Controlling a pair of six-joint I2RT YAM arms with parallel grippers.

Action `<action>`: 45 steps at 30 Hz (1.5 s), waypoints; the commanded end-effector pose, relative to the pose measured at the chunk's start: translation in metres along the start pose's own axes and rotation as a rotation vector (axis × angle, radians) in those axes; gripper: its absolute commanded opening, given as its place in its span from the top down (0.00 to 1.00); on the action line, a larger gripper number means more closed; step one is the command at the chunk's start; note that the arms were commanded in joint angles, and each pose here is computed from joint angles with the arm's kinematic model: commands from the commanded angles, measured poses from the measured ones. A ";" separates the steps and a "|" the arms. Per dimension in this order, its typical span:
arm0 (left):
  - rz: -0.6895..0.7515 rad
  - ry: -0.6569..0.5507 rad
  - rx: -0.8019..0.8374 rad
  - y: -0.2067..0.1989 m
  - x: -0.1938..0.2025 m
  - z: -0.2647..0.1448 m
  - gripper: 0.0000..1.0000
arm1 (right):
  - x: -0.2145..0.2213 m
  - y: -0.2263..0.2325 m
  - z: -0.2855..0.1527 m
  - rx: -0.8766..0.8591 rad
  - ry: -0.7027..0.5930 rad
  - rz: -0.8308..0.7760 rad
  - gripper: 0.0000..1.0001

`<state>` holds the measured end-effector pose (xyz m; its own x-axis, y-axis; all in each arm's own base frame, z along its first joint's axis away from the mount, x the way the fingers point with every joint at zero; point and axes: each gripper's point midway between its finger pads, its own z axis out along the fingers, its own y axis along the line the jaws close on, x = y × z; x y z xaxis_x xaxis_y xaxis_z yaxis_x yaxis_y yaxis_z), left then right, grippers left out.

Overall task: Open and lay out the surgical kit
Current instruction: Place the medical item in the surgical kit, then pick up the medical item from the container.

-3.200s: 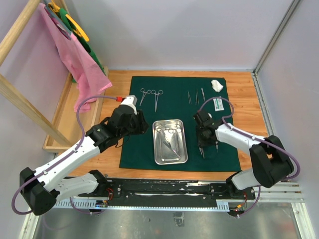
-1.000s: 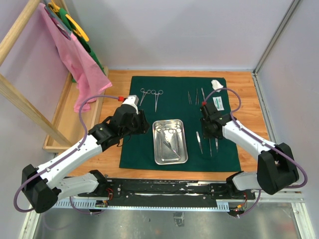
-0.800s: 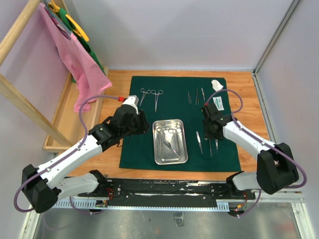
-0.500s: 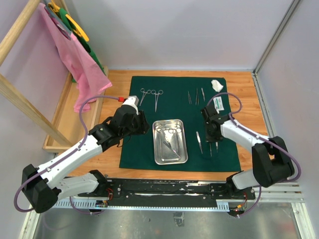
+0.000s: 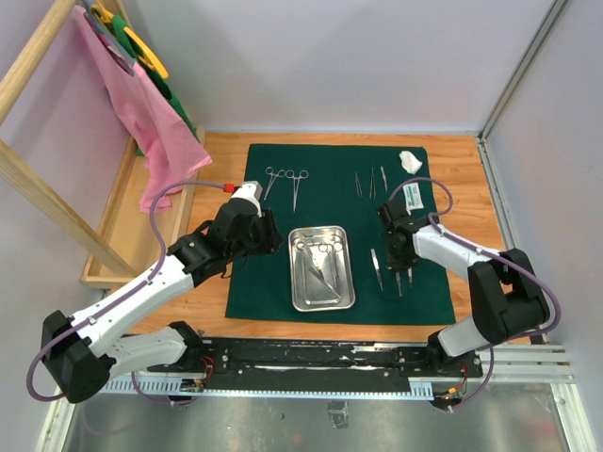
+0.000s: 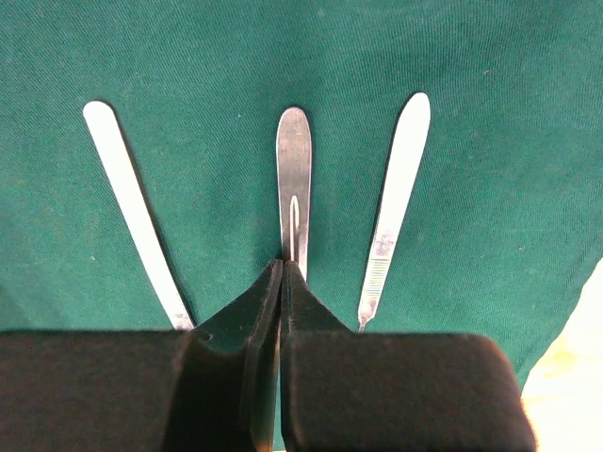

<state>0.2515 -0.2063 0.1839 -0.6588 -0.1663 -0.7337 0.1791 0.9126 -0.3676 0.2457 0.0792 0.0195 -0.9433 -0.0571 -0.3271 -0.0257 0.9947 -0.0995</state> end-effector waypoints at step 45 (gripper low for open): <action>-0.018 -0.077 -0.016 0.012 -0.015 -0.017 0.49 | 0.073 0.178 -0.015 -0.202 0.147 -0.517 0.66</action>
<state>0.2497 -0.1891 0.2005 -0.6139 -0.2081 -0.7614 0.1548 0.9142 -0.3746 0.1986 0.2797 0.0205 -0.8047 -0.5071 -0.3089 -0.5449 0.8373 0.0451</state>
